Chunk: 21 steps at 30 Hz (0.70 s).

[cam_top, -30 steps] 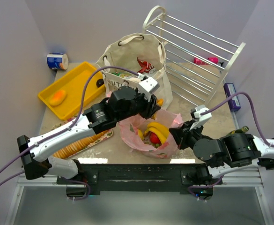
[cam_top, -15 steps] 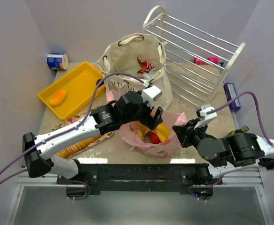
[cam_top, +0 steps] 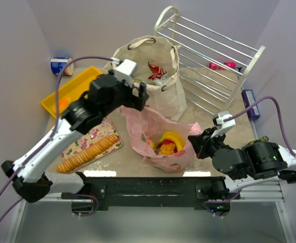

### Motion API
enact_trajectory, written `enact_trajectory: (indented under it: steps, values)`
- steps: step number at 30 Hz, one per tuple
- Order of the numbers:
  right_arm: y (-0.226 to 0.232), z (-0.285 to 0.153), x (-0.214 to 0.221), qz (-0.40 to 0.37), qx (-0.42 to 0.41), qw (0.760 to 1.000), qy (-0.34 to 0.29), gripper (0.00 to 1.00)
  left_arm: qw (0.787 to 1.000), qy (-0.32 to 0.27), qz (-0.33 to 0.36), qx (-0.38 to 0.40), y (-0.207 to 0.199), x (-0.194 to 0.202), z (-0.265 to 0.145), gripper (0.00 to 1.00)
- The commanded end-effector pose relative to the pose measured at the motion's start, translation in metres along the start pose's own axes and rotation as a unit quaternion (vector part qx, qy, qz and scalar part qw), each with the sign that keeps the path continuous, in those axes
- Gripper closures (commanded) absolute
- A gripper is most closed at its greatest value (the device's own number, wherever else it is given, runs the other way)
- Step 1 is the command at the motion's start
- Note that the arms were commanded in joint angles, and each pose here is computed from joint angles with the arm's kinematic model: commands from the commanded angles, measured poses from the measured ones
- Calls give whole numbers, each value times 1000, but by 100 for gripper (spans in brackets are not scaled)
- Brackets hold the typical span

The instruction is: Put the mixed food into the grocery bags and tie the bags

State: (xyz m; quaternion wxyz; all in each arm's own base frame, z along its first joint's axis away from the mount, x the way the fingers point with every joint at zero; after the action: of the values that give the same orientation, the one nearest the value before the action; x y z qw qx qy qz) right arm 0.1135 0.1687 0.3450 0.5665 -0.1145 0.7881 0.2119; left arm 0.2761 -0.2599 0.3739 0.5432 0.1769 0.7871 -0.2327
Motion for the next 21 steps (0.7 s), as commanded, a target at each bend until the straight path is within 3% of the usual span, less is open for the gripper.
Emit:
enact_trajectory:
  steps: [1, 7, 10, 21]
  values:
    - [6, 0, -26, 11, 20, 999, -30, 100, 996, -49, -30, -74, 37, -33, -72, 0]
    - [37, 5, -37, -5, -11, 1000, -29, 100, 997, 35, -64, -4, 18, 37, -69, 0]
    - [51, 13, -36, -18, -23, 999, -26, 100, 995, 61, -84, -15, 22, 68, -57, 0]
    - [47, 42, -22, -42, -5, 999, 7, 100, 993, 70, -89, -38, 39, 111, -5, 3]
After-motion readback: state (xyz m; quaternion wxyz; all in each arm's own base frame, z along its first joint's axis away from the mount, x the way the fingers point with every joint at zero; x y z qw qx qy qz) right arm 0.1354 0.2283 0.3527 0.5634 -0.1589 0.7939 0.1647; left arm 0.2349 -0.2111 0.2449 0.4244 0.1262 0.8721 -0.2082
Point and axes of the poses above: each gripper's point midway between its finger pads, its own z axis out along the fingers, its own y axis along the line the jaws close on, x = y × z, the point moved 1 cm from there along -z, back along the fingers, and after that the axes turned 5 degrees about -z, right-handed, at the moved point
